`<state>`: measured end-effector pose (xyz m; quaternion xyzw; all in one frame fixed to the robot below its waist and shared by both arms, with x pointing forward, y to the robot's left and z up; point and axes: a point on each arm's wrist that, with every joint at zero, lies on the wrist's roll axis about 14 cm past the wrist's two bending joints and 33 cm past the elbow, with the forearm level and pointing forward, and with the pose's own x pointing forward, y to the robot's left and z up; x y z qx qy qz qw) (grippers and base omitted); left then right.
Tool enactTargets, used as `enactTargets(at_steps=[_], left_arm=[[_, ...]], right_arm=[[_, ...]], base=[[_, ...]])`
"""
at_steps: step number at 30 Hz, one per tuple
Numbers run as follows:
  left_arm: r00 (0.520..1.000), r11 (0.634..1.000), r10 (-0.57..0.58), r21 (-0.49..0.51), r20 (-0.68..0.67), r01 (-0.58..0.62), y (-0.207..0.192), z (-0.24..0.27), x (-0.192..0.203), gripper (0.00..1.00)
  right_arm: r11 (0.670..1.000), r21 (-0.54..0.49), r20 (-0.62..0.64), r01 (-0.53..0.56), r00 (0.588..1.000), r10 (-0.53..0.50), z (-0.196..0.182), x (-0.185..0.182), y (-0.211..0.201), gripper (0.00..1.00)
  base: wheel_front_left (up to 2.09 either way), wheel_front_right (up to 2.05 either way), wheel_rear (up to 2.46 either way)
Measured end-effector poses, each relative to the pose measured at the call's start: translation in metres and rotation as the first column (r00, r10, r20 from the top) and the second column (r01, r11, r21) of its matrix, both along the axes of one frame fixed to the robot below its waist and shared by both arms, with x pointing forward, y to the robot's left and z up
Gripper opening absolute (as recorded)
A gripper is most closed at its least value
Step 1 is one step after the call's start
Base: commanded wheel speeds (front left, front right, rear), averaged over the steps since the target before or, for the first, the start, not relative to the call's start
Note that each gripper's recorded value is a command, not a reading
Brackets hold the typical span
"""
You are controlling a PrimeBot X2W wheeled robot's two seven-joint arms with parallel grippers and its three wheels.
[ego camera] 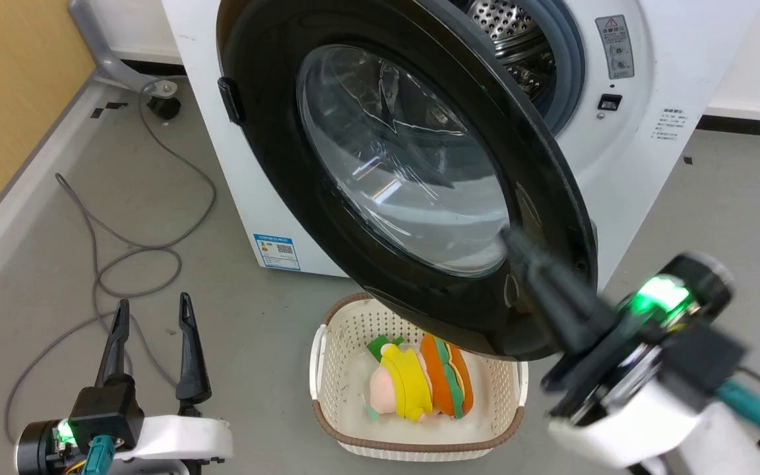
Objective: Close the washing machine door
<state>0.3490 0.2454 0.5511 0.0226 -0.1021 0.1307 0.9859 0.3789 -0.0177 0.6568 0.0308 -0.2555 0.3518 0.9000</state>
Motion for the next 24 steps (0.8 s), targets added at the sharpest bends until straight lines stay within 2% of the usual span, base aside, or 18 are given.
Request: enactTargets(at_steps=[1,3,10,16,24], left_arm=[[1.000,1.000,-0.006,-0.001,-0.004,0.006,-0.002,-0.002,0.001,1.00],[1.000,1.000,-0.009,-0.002,-0.007,0.009,-0.003,-0.003,0.002,1.00],[0.999,1.000,-0.023,-0.003,-0.029,0.023,-0.008,-0.011,0.009,1.00],[0.998,0.999,-0.044,-0.009,-0.042,0.043,-0.013,-0.016,0.022,1.00],[0.996,0.998,-0.059,-0.017,-0.064,0.058,-0.018,-0.026,0.039,1.00]], right_arm=[[0.994,-0.100,-0.065,-0.031,0.998,0.024,-0.034,-0.002,0.006,0.00],[0.983,-0.179,-0.100,-0.035,0.995,0.017,-0.058,-0.002,0.005,0.00],[0.949,-0.315,-0.221,0.012,0.972,-0.085,-0.119,0.017,-0.022,0.00],[0.936,-0.344,-0.291,0.075,0.939,-0.182,-0.147,0.040,-0.047,0.00],[0.931,-0.293,-0.329,0.216,0.892,-0.311,-0.153,0.090,-0.080,0.00]], base=[[0.00,0.00,0.00],[0.00,0.00,0.00],[0.00,0.00,0.00],[0.00,0.00,0.00],[0.00,0.00,0.00]])
